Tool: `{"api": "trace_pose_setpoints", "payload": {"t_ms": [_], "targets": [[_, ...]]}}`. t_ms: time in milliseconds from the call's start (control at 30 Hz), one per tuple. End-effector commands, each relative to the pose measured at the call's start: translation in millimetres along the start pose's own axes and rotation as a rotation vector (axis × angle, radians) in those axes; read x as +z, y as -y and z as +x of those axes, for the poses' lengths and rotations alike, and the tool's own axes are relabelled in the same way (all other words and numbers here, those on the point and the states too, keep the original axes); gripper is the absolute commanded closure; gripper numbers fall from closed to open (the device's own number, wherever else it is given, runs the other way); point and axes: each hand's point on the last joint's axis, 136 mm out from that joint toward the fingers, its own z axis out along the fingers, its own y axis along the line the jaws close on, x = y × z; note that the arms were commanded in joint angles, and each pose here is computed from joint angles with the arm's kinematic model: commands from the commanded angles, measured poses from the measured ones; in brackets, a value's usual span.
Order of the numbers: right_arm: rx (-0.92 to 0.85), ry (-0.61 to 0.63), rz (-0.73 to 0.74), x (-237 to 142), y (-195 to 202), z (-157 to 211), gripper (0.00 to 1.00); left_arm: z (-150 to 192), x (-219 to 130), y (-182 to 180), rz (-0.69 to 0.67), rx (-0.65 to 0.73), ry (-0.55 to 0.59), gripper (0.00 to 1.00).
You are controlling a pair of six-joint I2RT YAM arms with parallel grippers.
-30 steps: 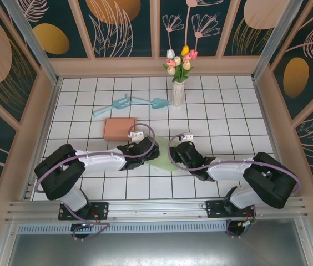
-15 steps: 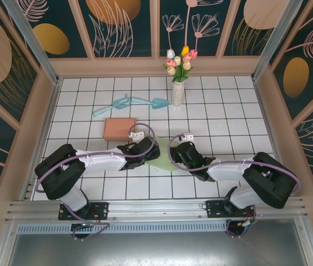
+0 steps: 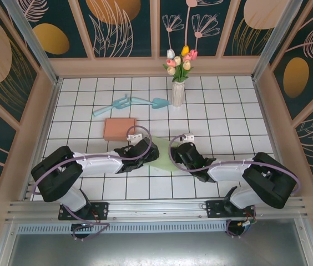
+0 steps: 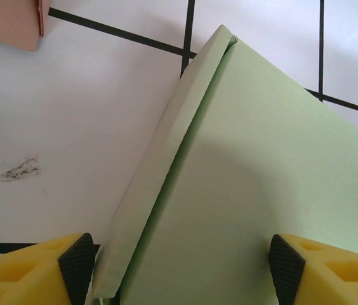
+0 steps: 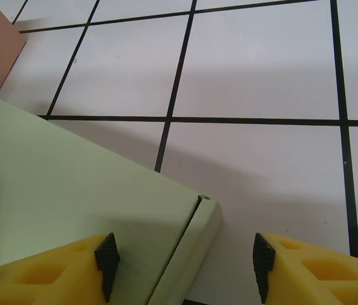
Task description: Fold the paper box
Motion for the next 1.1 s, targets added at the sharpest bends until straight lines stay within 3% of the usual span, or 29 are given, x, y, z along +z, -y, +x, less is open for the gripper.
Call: {"api": "trace_pose_setpoints", "payload": {"t_ms": [0, 633, 1067], "targets": [[-0.031, -0.090, 0.019, -0.3, 11.3, 28.4, 0.39, 3.1, -0.3, -7.8, -0.017, -0.008, 0.009, 0.26], [0.008, -0.043, -0.017, -34.4, 1.5, 5.6, 0.39, 5.5, 3.7, -21.1, -0.043, -0.005, 0.030, 0.28], [0.082, -0.088, -0.156, -68.9, -33.0, 37.2, 0.44, 6.4, 3.4, -24.7, -0.045, -0.008, 0.034, 0.29]]}}
